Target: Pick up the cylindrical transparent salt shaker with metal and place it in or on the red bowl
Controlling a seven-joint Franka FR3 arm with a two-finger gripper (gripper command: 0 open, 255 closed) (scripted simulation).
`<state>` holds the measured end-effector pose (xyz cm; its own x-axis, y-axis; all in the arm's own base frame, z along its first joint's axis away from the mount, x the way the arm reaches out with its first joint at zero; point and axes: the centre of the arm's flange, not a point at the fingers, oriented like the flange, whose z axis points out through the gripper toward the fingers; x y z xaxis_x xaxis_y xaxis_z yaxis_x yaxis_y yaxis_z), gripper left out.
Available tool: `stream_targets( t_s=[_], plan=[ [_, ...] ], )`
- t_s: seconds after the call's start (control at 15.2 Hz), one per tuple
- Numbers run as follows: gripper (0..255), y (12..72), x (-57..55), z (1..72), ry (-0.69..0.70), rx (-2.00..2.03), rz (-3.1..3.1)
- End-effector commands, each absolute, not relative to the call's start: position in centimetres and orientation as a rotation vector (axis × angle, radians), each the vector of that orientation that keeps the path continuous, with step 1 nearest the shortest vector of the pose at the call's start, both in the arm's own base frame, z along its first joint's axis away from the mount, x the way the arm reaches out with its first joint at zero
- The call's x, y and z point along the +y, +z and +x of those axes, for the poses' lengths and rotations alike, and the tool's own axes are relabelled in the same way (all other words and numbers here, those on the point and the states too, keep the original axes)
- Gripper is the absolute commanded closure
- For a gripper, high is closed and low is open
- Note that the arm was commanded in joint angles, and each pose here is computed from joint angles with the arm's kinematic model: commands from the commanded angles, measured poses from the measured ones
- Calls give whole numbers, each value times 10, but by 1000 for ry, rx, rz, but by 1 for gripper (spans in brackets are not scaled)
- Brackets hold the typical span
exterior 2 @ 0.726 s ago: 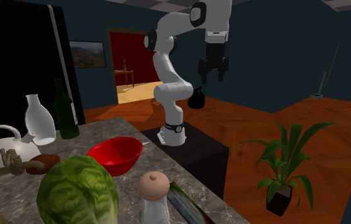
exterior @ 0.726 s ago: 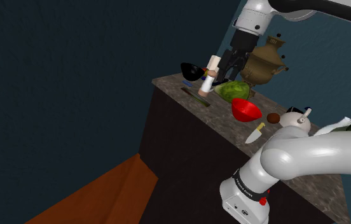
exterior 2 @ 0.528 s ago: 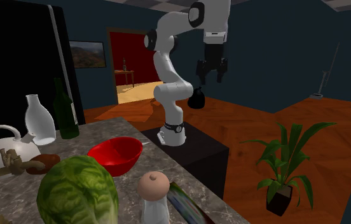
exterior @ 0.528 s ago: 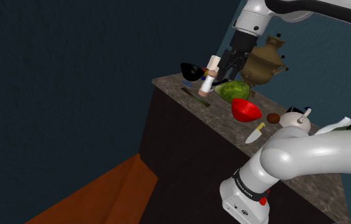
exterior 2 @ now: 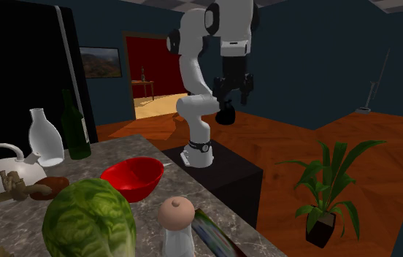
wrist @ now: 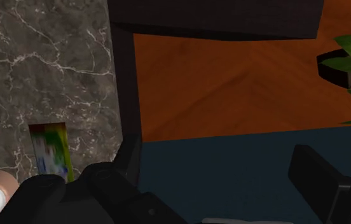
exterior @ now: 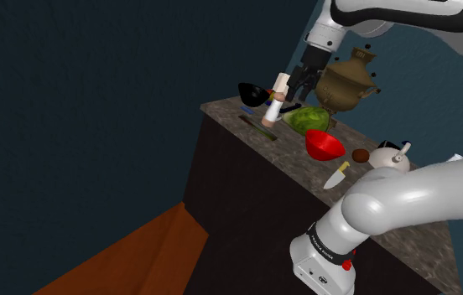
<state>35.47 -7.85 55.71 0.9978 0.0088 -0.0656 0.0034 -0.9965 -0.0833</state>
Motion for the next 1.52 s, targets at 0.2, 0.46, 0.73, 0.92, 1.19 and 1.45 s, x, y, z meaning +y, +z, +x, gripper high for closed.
stream_targets(
  t_s=[0.2,0.46,0.73,0.92,1.19,1.45],
  plan=[
    [0,542,-136,389,84,-17,-3043],
    [0,530,-181,415,70,-22,-3032],
    [0,517,-226,442,57,-27,-3020],
    [0,508,-260,462,48,-30,-3012],
    [0,495,-305,488,35,-35,-3000],
    [0,481,-349,515,22,-40,-2988]
  ],
)
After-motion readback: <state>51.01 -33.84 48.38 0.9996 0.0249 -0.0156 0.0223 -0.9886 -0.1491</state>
